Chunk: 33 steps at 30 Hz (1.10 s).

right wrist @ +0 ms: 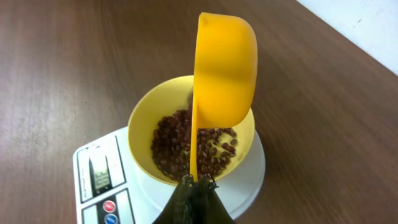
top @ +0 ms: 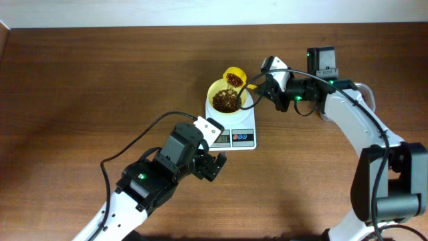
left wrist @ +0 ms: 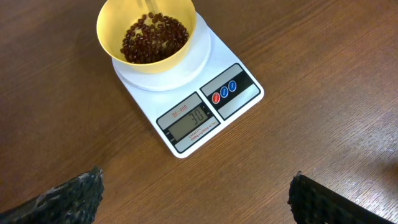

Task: Scoop item into bowl and weigh 50g on scale
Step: 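Tilt the scoop with the right gripper to pour beans into bowl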

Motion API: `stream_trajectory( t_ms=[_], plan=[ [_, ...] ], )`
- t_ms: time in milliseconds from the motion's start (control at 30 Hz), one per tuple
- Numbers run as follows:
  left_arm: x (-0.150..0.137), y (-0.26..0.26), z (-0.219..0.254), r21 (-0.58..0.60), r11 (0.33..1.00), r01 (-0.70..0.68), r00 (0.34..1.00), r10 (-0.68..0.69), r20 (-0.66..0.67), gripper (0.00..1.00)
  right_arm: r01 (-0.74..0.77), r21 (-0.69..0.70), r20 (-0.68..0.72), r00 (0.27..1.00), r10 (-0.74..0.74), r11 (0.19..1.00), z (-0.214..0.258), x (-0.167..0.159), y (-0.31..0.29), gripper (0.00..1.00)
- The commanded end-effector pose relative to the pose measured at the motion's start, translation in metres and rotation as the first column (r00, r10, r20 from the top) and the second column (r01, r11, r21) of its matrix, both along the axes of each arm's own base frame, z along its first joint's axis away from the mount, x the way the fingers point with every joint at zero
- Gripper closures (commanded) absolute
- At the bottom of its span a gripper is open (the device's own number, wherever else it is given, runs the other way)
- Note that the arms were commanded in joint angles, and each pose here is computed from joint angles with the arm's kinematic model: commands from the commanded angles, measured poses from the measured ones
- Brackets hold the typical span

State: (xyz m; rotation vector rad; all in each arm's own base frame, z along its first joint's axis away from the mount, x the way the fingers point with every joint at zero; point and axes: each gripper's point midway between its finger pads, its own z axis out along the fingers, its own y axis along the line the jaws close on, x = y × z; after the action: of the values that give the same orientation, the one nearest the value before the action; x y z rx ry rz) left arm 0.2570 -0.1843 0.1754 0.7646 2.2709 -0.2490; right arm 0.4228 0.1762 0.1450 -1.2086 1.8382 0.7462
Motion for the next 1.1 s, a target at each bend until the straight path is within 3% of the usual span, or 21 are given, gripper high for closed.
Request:
stream_trajectory(
  t_ms=[0,667,1067],
  plan=[
    [0.0004,0.003,0.0013,-0.006,1.0,-0.017,1.0,0.017,0.005,0.01,-0.02,-0.034,0.045,0.999,0.022,0.999,-0.0039,0.0027,0.0003,0.96],
    [0.0004,0.0029,0.0013,-0.006,1.0,-0.016,1.0,0.016,0.005,0.01,-0.013,-0.044,0.046,0.999,0.015,0.999,-0.0052,0.0037,-0.001,0.96],
    [0.0004,0.0029,0.0013,-0.006,1.0,-0.016,1.0,0.016,0.005,0.01,-0.072,-0.085,0.139,0.987,0.083,0.994,-0.0052,0.0036,-0.0009,0.96]
  ],
)
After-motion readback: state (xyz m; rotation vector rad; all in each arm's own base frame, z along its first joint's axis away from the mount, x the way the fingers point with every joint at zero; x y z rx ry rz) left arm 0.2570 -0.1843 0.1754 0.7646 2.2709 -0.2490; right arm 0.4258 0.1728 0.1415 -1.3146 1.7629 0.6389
